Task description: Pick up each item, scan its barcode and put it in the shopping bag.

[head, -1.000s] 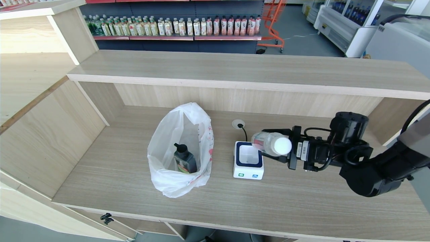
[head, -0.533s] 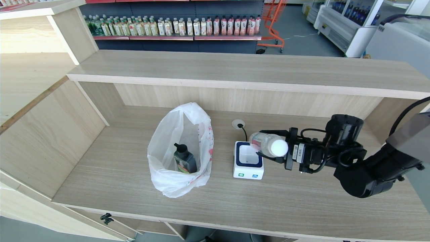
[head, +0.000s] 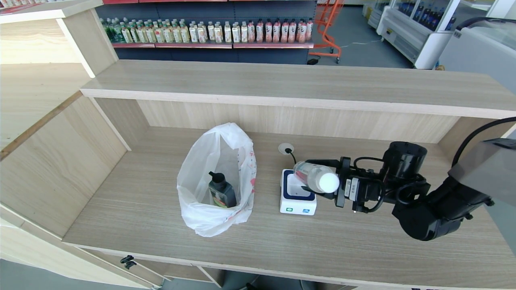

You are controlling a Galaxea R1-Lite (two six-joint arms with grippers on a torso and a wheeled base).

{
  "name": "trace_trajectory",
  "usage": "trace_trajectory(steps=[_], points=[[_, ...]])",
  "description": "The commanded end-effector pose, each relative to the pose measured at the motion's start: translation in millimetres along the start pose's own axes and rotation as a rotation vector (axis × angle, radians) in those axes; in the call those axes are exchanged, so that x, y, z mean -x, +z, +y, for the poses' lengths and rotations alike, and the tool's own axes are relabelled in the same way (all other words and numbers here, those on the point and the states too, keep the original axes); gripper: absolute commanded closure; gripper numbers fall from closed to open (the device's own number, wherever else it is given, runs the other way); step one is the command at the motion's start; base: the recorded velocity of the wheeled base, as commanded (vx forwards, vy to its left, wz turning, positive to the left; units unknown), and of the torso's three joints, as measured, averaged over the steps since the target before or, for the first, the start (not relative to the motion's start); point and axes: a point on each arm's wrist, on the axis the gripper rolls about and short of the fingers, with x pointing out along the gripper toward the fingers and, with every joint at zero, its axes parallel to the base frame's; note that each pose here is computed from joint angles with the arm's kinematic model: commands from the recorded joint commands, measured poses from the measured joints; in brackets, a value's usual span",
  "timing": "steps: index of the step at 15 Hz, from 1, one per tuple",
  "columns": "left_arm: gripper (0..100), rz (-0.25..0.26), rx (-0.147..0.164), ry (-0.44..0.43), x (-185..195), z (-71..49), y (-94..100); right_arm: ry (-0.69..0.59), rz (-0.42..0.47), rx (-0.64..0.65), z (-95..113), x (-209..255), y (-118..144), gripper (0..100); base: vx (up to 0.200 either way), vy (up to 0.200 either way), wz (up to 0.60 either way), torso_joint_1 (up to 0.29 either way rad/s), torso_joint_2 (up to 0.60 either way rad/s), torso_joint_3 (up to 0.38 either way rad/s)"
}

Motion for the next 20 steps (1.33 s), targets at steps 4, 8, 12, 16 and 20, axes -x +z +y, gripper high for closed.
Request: trace_trajectory(steps=[4, 8, 12, 16, 20], points=[[0, 0.002, 0.000, 0.000, 0, 0.0, 0.1, -0.009, -0.008, 0.006, 5, -9, -18, 100, 0.000, 0.000, 0.00, 0.000, 0.00, 0.000], [0, 0.002, 0.000, 0.000, 0, 0.0, 0.1, -0.001, -0.009, -0.024, 10, -11, -20, 100, 0.000, 0.000, 0.00, 0.000, 0.00, 0.000], [0, 0.002, 0.000, 0.000, 0, 0.0, -0.4, -0.039, -0.029, -0.042, -13, -7, -2, 100, 0.000, 0.000, 0.00, 0.000, 0.00, 0.000], [0, 0.000, 0.000, 0.000, 0, 0.0, 0.0, -0.131, -0.096, -0.119, -68, 19, 62, 100, 0.000, 0.000, 0.00, 0.000, 0.00, 0.000], [0, 0.002, 0.000, 0.000, 0, 0.0, 0.1, -0.299, -0.050, -0.499, -84, 43, 106, 100, 0.000, 0.000, 0.00, 0.000, 0.00, 0.000]])
